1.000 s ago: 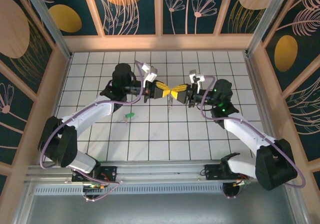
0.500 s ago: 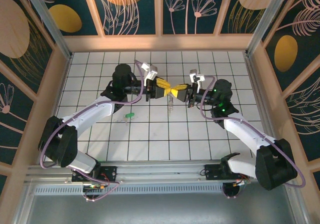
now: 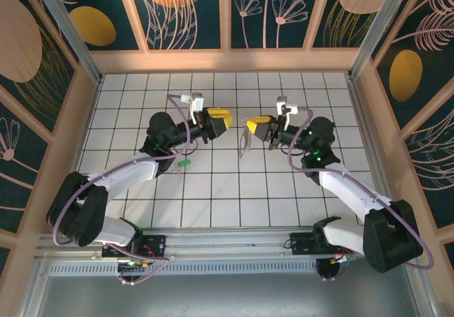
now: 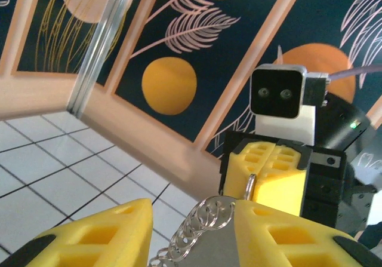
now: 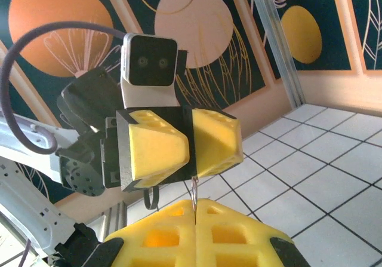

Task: Put the keys on the keyring

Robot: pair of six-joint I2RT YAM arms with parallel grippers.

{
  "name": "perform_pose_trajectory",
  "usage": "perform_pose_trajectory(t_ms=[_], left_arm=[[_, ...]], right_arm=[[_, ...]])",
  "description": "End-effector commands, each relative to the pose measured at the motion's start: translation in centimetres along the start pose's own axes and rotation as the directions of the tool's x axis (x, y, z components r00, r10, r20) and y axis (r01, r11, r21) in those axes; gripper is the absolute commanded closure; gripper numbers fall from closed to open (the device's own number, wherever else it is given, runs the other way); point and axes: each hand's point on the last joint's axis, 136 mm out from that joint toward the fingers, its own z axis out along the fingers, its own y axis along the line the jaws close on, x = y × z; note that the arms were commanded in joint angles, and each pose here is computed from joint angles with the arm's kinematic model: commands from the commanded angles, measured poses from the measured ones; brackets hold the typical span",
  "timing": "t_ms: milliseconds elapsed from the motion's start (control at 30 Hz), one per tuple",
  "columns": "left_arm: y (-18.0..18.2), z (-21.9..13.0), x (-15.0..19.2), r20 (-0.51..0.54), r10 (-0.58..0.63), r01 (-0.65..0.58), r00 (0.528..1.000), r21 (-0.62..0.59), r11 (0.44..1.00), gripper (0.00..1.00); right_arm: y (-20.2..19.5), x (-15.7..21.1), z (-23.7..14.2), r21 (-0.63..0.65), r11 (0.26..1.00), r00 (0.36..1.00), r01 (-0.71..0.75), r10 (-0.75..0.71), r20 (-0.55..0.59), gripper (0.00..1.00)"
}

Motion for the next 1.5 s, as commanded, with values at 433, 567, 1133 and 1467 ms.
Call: perform_pose_trajectory(t_ms=[433,567,1133,1467], left_arm=[[-4.1,-0.3,-1.0,0.060,-0.026,0.010,0.998,0.249,0.968,0.60],[-4.2,-0.3,-0.9,0.054,-0.030,0.014,0.998,0.262,0.965,0.61],[-3.4,-0.4,-0.3,0.056,-0.024,0.011,0.998,0.227,0.974,0.62],[-3.3,0.1,0.3,0.023,-0.035,0.028,0.999,0.246,0.969,0.62]], right_arm=[[2.6,-1.8,1.0,-0.105,0.994,0.997,0.027,-0.020,0.072,1.00],[2.8,-1.8,1.4,-0.118,0.993,0.997,0.025,-0.017,0.071,1.00],[3.2,-1.8,2.1,-0.133,0.991,0.998,0.024,-0.016,0.066,1.00],[3.8,-2.0,2.1,-0.148,0.989,0.998,0.028,-0.019,0.067,1.00]])
